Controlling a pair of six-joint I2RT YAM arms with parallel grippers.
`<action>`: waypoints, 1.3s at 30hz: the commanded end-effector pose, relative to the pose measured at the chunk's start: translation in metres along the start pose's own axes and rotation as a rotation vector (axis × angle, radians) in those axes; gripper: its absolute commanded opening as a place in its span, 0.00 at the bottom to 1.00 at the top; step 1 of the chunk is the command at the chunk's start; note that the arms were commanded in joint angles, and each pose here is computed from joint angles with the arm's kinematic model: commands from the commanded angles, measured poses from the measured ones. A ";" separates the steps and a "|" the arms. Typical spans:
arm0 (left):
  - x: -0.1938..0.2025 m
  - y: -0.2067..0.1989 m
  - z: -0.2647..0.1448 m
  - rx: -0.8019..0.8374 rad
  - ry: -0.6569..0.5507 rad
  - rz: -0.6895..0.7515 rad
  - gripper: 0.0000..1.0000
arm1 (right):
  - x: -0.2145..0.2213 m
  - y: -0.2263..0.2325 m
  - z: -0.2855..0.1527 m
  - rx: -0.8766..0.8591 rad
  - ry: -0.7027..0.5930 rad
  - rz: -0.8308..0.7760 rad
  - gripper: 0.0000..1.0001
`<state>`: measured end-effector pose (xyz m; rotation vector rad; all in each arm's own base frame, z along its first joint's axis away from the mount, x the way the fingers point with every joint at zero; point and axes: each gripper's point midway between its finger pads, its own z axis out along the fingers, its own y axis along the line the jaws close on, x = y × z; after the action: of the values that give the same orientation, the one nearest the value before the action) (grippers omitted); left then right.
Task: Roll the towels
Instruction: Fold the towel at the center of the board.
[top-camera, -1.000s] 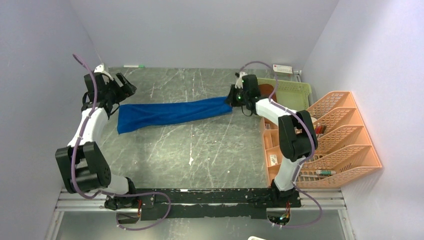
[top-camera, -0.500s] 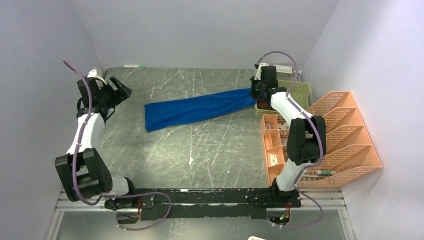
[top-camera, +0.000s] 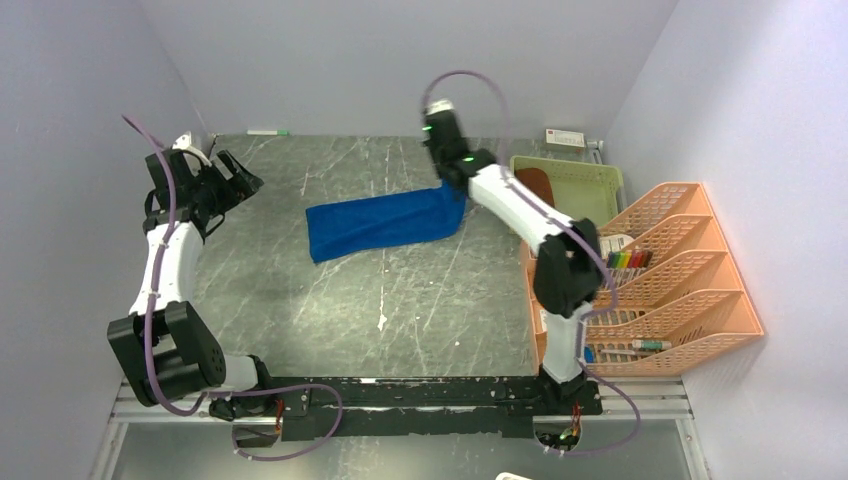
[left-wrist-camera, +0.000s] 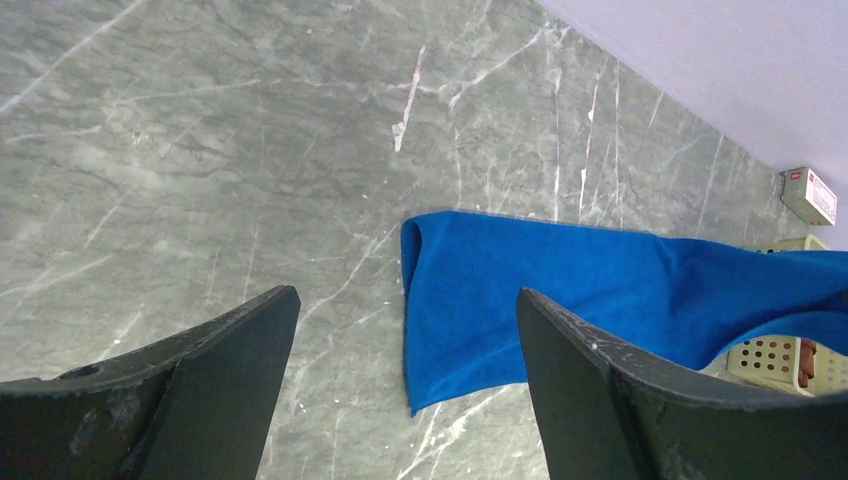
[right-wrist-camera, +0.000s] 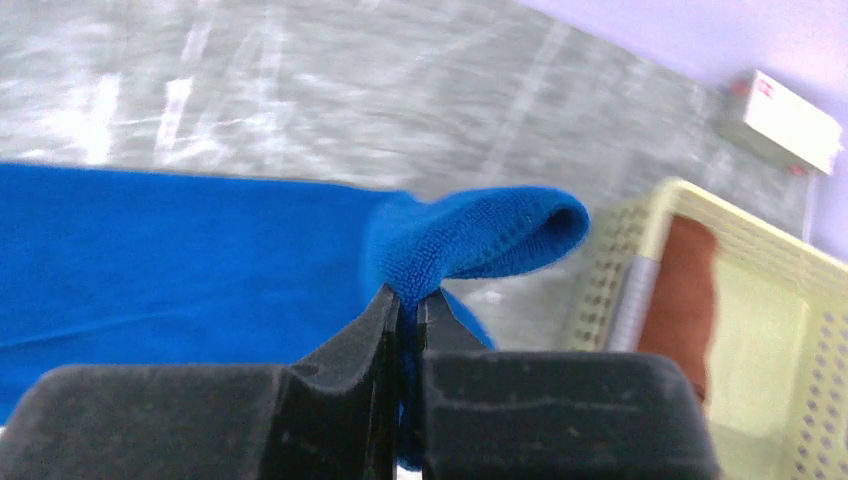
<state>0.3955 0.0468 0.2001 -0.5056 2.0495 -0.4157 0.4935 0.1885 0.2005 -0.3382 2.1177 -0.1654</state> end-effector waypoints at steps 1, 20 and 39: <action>-0.017 -0.006 -0.021 0.019 -0.005 0.028 0.92 | 0.022 0.083 0.003 0.080 0.097 -0.238 0.00; -0.018 0.022 -0.051 0.080 -0.022 -0.082 0.95 | 0.045 0.341 -0.028 -0.433 0.003 -0.313 0.00; -0.018 0.022 -0.055 0.092 -0.027 -0.092 0.95 | 0.025 0.394 -0.023 -0.595 -0.124 -0.178 0.01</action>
<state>0.3544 0.0815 0.2179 -0.5695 2.0093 -0.5302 0.3908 0.5350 0.0904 -0.8945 2.0310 0.2868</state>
